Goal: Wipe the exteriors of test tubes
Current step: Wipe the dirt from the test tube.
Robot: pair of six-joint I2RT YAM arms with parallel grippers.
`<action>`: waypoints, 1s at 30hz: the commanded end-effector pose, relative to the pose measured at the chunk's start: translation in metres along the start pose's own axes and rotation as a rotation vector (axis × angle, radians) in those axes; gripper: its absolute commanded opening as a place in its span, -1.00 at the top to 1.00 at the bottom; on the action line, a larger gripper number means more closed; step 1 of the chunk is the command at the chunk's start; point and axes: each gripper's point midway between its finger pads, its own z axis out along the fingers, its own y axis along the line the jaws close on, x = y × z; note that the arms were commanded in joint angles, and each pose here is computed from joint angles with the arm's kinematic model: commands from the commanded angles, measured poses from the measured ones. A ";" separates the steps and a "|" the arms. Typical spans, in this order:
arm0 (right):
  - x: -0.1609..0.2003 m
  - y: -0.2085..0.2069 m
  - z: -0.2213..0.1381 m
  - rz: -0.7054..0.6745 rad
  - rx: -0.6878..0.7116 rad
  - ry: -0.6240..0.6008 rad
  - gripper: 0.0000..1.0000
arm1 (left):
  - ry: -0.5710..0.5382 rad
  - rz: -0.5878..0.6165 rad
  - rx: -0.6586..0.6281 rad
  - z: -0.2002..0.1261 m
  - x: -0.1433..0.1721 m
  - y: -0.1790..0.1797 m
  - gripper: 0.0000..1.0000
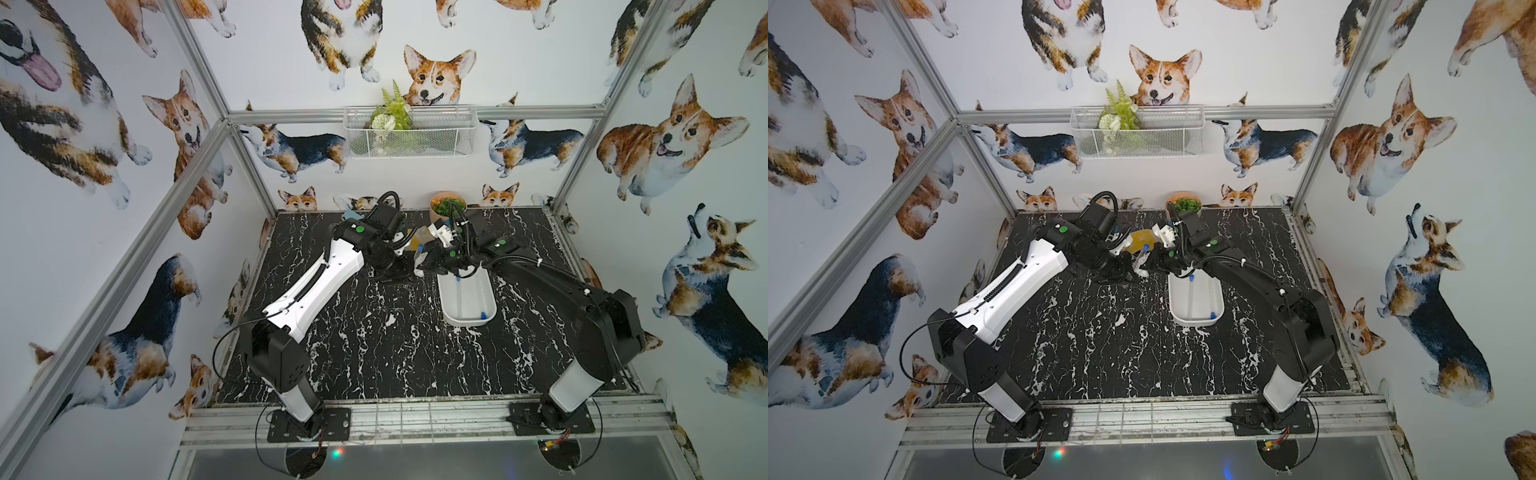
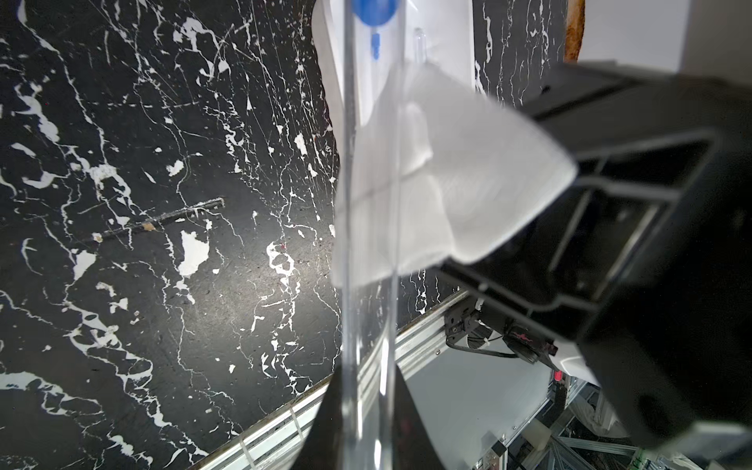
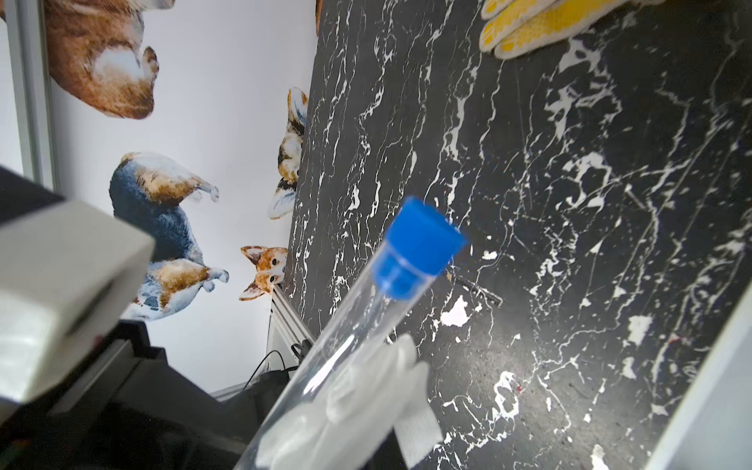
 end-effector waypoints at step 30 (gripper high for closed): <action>0.035 0.019 -0.009 -0.024 -0.044 0.025 1.00 | 0.011 0.003 0.004 0.001 0.000 -0.001 0.82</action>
